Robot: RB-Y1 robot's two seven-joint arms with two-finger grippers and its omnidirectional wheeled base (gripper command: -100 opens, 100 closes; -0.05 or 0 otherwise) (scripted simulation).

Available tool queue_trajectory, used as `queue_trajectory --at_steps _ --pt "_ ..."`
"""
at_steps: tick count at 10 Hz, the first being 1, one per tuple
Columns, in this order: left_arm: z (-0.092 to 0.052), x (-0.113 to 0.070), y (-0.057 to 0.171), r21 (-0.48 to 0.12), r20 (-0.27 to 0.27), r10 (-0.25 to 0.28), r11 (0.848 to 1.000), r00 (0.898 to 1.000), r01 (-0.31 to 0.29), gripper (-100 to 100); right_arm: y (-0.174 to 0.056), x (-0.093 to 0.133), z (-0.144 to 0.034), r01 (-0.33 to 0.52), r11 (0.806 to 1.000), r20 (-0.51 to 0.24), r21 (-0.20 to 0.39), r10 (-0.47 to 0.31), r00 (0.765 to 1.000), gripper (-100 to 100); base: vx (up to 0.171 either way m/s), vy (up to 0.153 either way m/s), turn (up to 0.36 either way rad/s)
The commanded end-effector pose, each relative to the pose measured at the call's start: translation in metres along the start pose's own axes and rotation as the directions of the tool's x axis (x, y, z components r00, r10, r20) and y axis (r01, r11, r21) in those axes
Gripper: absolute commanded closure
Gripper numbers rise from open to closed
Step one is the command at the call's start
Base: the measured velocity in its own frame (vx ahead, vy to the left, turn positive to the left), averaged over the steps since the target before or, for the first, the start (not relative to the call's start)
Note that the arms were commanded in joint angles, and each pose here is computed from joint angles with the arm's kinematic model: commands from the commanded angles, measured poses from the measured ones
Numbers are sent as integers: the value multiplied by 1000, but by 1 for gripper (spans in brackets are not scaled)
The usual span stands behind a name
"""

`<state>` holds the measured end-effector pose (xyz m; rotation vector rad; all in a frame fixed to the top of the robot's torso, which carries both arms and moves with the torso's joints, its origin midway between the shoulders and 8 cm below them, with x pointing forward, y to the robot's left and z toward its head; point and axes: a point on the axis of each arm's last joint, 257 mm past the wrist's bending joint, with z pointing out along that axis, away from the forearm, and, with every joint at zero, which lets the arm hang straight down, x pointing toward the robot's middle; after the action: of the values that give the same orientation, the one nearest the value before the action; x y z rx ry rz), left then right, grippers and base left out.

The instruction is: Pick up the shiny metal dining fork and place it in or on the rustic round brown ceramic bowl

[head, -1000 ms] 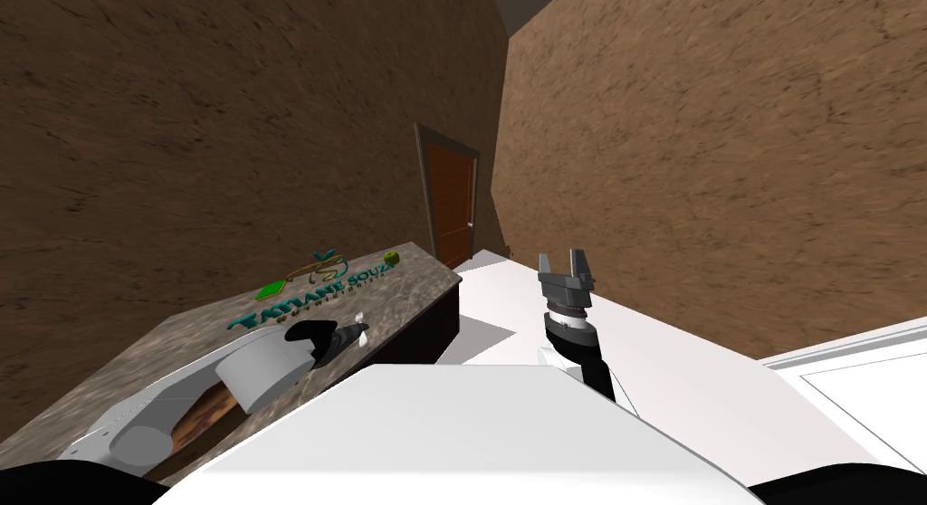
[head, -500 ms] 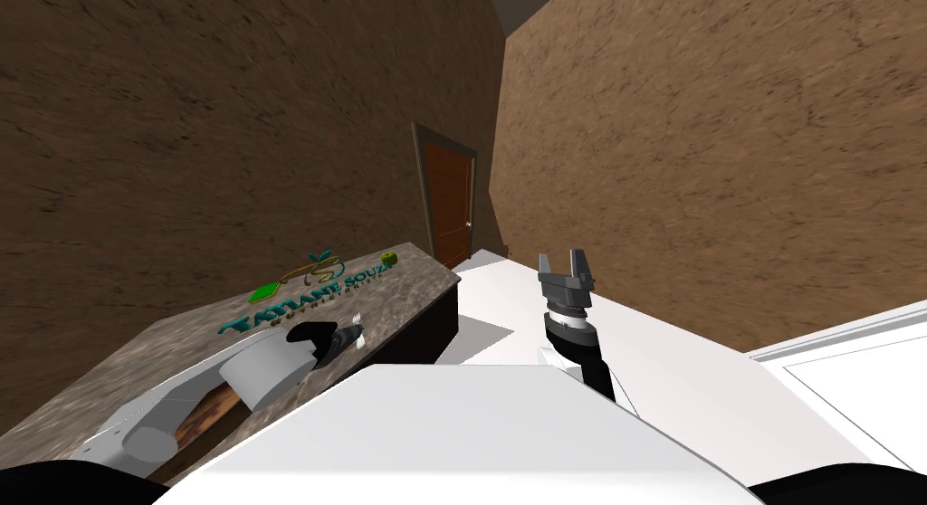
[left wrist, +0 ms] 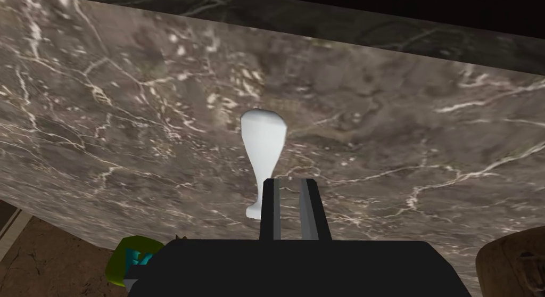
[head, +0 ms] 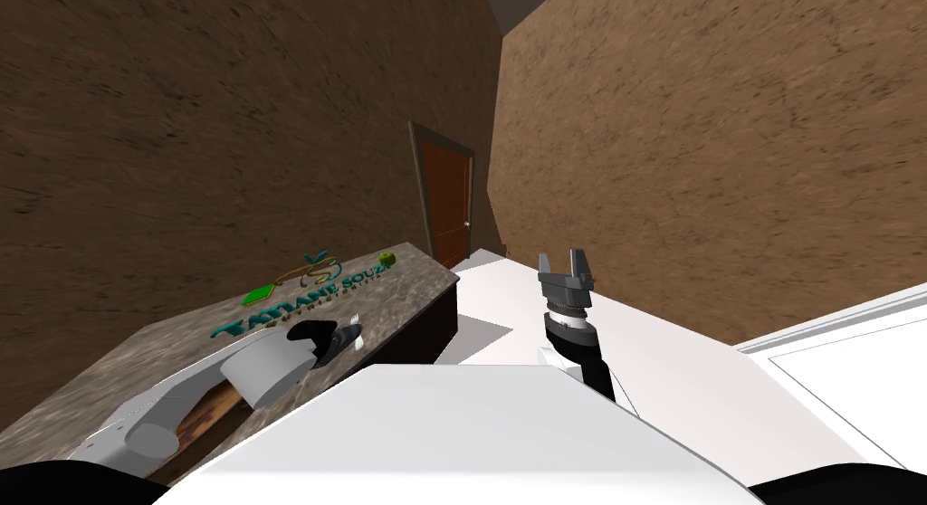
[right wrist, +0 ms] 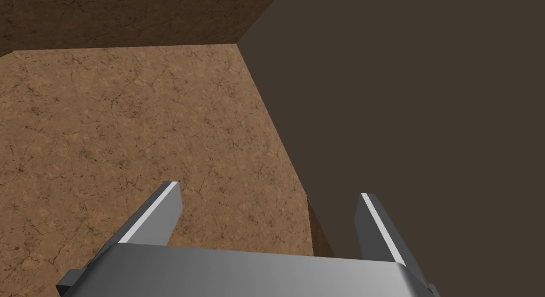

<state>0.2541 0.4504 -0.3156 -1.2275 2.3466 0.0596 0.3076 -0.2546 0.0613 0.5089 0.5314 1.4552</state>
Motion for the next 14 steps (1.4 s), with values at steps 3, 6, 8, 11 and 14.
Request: queue_trajectory --at_steps 3,6,8,11,14 --pt "-3 -21 17 -67 0 -26 997 1000 26 -100 0 0 0 0 1000 0 0 0 1000 0 -154 99 -348" --pt "-6 -32 26 -107 -6 -41 993 999 40 -100 0 0 0 0 1000 0 0 0 1000 0 -123 82 -234" --pt "-9 -38 32 -138 -19 -51 989 999 48 -100 0 0 0 0 1000 0 0 0 1000 0 -94 37 -239" --pt "-11 -37 38 -170 -54 -67 984 996 57 -100 0 0 0 0 1000 0 0 0 1000 0 -27 10 -179" --pt "-8 -27 44 -181 -102 -109 980 989 89 -100 0 0 0 0 1000 0 0 0 1000 0 48 17 -108"
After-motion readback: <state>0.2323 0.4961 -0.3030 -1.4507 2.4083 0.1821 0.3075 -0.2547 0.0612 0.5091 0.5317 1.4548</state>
